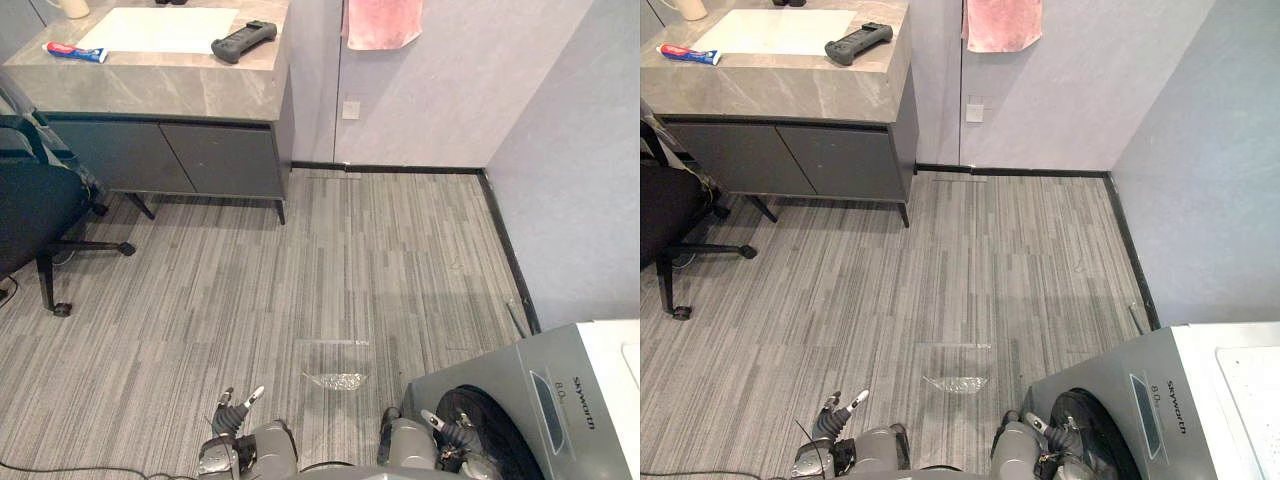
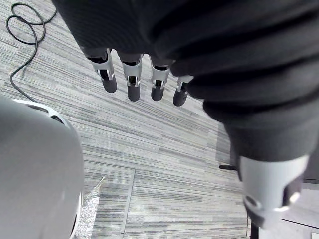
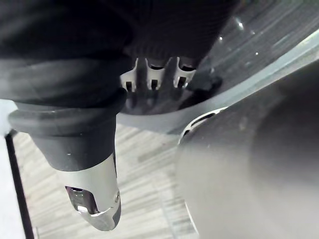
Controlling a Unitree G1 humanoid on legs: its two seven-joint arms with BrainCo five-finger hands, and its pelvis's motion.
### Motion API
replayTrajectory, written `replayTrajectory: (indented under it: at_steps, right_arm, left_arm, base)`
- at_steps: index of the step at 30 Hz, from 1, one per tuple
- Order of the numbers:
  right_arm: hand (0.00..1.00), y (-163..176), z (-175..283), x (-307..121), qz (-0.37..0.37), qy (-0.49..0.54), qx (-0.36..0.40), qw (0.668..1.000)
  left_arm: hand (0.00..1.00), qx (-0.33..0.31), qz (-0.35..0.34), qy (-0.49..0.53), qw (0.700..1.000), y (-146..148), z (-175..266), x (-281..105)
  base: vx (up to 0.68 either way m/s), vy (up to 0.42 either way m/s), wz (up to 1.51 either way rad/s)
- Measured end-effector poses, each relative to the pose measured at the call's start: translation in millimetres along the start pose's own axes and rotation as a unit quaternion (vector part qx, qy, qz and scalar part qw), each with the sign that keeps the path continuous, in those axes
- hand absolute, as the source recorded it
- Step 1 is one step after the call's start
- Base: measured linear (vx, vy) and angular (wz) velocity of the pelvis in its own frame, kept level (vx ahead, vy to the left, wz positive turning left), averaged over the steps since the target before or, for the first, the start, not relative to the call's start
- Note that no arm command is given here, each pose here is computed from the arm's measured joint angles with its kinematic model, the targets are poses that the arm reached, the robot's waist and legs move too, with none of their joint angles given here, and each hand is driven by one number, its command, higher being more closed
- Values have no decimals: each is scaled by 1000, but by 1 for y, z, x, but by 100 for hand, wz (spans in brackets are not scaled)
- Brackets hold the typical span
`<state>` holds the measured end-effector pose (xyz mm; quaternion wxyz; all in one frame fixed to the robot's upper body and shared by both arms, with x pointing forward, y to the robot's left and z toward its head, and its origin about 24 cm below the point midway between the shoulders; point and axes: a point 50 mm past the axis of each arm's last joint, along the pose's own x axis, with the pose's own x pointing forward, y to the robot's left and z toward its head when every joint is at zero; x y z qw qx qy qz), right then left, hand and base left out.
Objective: Pick up the laundry basket with both hands and put the clothes into the washing machine.
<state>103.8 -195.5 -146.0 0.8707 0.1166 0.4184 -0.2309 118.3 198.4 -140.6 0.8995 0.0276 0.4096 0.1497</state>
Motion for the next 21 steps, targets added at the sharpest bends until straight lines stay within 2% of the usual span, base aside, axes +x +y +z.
replayTrajectory:
  at_steps: [7,10,21]
  right_arm:
    - [0,-5,-10,-1,-3,25,-44,999]
    - [0,-7,-17,-2,-9,41,-41,998]
    - [0,-19,-19,0,-32,55,-27,998]
  left_arm:
    - [0,-15,-3,25,1000,-1,-10,-3]
    - [0,-30,-3,30,999,-1,-12,-4]
    - [0,-15,-29,52,998,-6,-24,-8]
  base:
    - [28,-33,13]
    - [21,-61,7]
    - [-6,-20,-1]
